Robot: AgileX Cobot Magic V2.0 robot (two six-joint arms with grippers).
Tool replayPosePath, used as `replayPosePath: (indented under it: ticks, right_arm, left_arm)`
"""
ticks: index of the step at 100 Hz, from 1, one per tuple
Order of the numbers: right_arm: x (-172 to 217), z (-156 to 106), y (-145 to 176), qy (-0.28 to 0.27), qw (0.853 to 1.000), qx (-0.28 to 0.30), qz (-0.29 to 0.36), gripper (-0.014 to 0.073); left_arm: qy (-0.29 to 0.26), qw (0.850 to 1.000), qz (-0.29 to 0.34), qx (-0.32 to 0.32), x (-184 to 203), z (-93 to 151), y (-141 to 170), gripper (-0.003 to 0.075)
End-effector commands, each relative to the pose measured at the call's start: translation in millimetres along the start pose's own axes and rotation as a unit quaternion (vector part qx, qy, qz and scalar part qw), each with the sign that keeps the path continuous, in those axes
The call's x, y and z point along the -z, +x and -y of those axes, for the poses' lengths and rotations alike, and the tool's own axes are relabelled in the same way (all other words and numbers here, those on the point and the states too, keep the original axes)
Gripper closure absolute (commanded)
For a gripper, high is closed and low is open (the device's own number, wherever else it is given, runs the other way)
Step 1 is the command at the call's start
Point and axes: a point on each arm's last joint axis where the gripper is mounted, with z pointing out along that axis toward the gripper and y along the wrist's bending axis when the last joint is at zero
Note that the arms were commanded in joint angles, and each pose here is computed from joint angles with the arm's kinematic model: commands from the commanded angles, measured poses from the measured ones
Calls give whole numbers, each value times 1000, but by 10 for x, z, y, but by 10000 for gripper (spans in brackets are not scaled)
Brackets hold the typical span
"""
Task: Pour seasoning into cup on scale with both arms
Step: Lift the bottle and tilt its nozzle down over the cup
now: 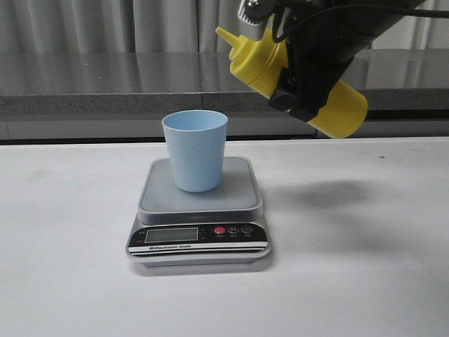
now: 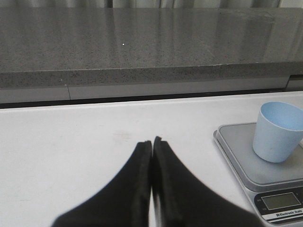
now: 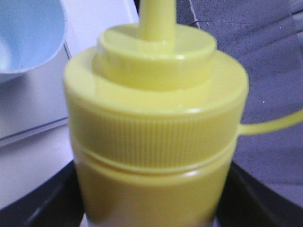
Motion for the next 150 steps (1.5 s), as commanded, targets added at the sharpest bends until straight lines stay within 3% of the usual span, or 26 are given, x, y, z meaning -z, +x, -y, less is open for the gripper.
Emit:
replayPosePath:
  ticks: [1,21,69,124,150]
  right_arm:
    - [149,202,-158,39,998,49,11,349]
    - [31,200,-188,48,991,120,-46,349]
    - [-76,49,-314,63,958,273,-64,349]
    - [-75,52,-313,64,959,268,-65,349]
    - [-47,72,-324,72,974,206,-58,349]
  left_arm:
    - [-3,999,53,8,19,-1,-161,740]
    - [-3,999,53,8,19,-1,-161,740]
    - [-3,999,53,8,19,-1,-161,740]
    - [-3,999,53,8,19,-1,-161,740]
    - [-3,999,53,8,19,-1,-161,740]
